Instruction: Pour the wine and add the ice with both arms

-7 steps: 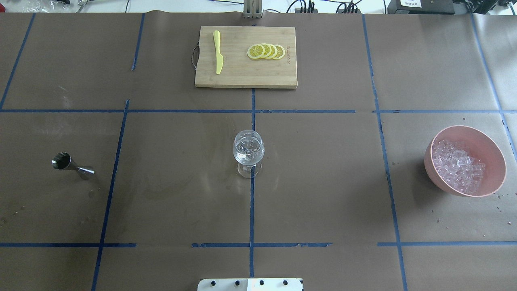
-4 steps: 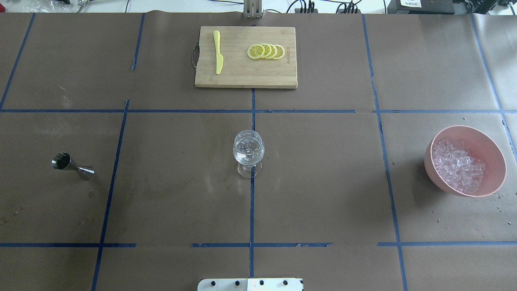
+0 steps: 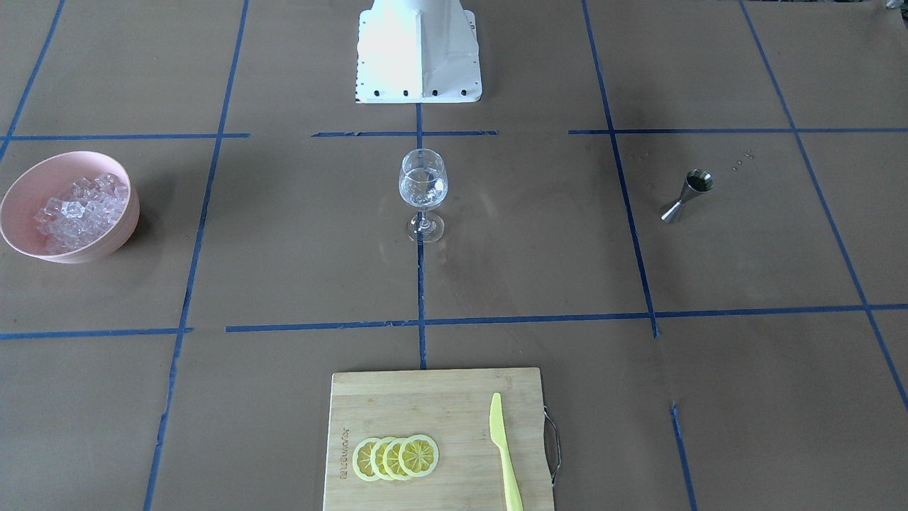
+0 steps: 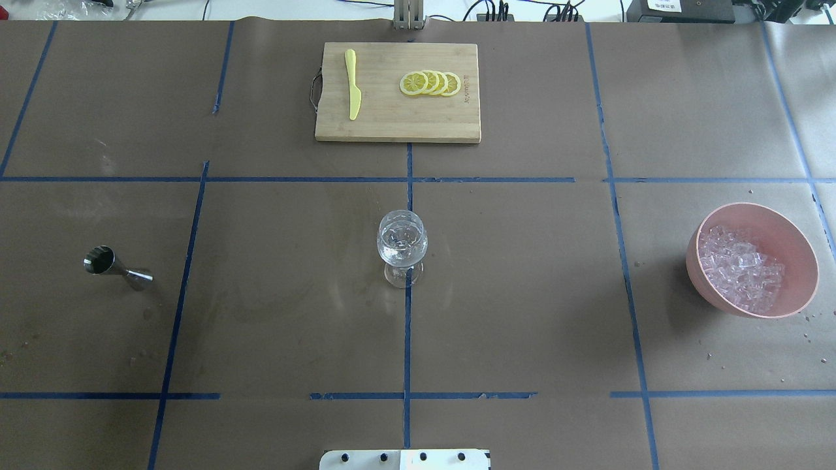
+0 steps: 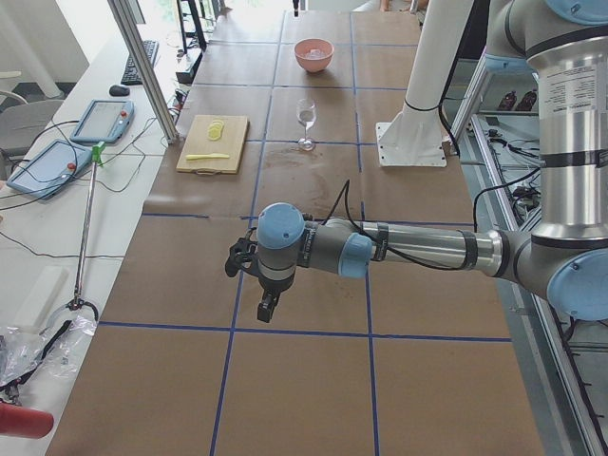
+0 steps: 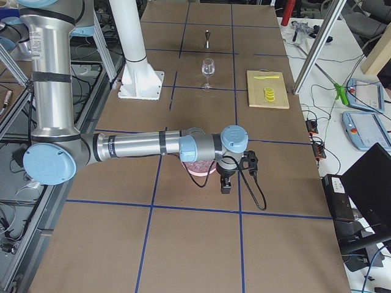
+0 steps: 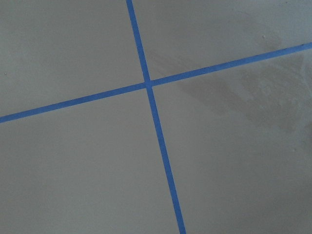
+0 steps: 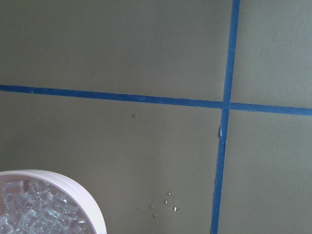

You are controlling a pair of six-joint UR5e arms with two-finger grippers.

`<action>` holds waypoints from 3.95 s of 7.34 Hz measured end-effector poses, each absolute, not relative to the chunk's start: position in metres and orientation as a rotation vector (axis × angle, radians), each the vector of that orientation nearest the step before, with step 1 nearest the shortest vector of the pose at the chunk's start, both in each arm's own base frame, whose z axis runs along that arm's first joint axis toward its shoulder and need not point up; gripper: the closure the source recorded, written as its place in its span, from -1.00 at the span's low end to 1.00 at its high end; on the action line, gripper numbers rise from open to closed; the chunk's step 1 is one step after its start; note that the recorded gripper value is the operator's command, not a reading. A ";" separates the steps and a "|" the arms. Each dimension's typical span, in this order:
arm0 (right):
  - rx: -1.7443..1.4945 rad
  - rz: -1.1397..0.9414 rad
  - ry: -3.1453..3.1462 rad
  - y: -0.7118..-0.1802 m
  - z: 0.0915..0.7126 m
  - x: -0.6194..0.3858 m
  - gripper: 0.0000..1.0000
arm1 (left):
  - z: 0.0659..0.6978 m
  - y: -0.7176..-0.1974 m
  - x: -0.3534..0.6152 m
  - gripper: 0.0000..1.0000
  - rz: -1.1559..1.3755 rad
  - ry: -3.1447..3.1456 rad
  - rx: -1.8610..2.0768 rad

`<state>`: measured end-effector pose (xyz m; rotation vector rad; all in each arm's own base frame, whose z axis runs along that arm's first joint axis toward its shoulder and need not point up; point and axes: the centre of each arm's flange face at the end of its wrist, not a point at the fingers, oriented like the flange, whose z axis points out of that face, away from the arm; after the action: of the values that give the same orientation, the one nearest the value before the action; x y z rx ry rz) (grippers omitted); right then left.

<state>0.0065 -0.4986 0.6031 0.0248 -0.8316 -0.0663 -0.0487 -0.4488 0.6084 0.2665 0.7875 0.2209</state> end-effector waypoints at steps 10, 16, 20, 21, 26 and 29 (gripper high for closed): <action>0.065 -0.110 -0.839 -0.498 0.607 -0.002 -1.00 | 0.504 -0.399 0.141 -1.00 0.132 1.024 0.572; 0.075 -0.120 -0.840 -0.499 0.607 -0.004 -1.00 | 0.499 -0.324 0.213 -1.00 0.009 0.930 0.832; 0.074 -0.120 -0.836 -0.499 0.609 -0.004 -1.00 | 0.502 -0.281 0.270 -1.00 -0.156 0.885 0.938; 0.071 -0.119 -0.836 -0.499 0.610 -0.004 -1.00 | 0.505 -0.274 0.277 -1.00 -0.193 0.878 0.955; 0.083 -0.123 -0.837 -0.500 0.611 -0.004 -1.00 | 0.533 -0.257 0.294 -1.00 -0.289 0.840 0.993; 0.082 -0.123 -0.838 -0.500 0.612 -0.004 -1.00 | 0.543 -0.252 0.315 -0.99 -0.286 0.833 1.006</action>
<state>-0.0044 -0.4995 0.6118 0.0824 -0.8378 -0.1228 0.3147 -0.2523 0.5429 1.0062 0.8328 -0.2855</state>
